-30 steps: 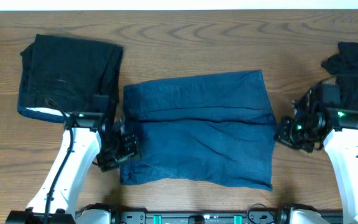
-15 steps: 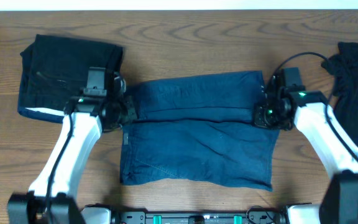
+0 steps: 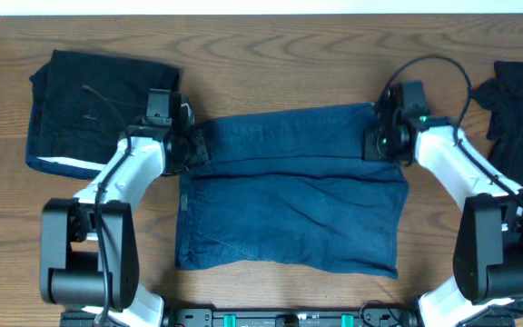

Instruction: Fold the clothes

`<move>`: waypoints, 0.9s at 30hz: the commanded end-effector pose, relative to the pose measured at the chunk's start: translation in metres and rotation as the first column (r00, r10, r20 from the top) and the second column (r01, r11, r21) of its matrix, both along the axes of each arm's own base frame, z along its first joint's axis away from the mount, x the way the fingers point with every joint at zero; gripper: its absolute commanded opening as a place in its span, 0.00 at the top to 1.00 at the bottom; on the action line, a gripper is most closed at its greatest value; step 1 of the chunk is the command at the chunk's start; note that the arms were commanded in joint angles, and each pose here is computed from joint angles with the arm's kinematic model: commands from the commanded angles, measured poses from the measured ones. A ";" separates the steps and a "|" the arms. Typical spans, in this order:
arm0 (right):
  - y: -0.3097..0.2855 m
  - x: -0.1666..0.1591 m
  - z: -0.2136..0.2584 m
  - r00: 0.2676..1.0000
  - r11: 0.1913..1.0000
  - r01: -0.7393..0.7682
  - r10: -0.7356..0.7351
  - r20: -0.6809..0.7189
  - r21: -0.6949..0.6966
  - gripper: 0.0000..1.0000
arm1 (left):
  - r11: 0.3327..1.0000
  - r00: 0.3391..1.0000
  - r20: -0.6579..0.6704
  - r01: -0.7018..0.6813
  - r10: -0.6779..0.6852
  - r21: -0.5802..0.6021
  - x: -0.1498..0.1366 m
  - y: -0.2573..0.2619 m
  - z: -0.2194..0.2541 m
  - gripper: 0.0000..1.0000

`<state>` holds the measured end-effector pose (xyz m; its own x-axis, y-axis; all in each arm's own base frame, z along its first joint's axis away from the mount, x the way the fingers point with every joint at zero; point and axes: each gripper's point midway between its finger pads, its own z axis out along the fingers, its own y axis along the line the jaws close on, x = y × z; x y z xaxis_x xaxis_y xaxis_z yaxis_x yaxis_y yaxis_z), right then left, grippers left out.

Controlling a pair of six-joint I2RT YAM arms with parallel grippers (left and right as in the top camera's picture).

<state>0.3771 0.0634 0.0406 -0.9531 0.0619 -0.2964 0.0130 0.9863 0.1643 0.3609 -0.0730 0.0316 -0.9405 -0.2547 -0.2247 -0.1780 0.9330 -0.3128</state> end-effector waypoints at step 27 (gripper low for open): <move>0.000 0.046 -0.062 0.990 0.995 -0.050 0.038 -0.135 -0.086 0.99 | 0.964 0.997 -0.079 0.047 -0.027 0.261 0.026 0.013 -0.036 0.94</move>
<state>0.4269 0.0609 -0.0018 -0.9786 0.0276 -0.2039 0.0078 0.9952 0.0972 0.3855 -0.0615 0.0059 -0.9603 -0.1736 -0.2182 -0.1625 0.9844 -0.0682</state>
